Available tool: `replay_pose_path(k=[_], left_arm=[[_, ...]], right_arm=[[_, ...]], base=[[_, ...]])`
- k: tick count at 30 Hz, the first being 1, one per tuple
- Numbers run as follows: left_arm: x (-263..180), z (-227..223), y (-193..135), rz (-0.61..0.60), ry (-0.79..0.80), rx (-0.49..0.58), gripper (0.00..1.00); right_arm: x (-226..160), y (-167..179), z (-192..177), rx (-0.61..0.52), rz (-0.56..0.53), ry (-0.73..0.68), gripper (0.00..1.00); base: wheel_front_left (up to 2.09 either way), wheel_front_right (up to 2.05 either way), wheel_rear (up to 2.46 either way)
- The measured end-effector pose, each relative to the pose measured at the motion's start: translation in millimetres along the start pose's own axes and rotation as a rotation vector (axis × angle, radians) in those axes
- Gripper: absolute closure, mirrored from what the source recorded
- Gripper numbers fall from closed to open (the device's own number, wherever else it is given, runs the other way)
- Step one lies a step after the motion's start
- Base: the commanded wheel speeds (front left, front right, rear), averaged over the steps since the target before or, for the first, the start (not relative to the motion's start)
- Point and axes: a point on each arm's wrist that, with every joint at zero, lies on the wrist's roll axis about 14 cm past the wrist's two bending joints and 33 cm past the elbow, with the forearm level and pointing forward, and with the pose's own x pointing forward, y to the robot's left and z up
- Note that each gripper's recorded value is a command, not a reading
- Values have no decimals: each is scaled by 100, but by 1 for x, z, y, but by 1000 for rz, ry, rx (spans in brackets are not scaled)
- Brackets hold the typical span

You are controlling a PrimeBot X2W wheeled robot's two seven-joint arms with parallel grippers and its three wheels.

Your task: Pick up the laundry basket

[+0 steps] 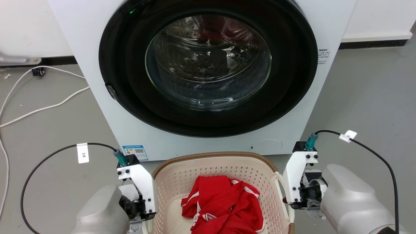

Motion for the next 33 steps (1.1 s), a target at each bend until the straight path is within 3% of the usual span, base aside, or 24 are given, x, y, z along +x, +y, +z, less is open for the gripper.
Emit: replay_pose_path(k=[33], left_arm=[[6, -1, 2, -4, -17, -36, 100]], right_arm=[[3, -1, -3, 29, 9, 22, 100]], base=[[0, 0, 0]])
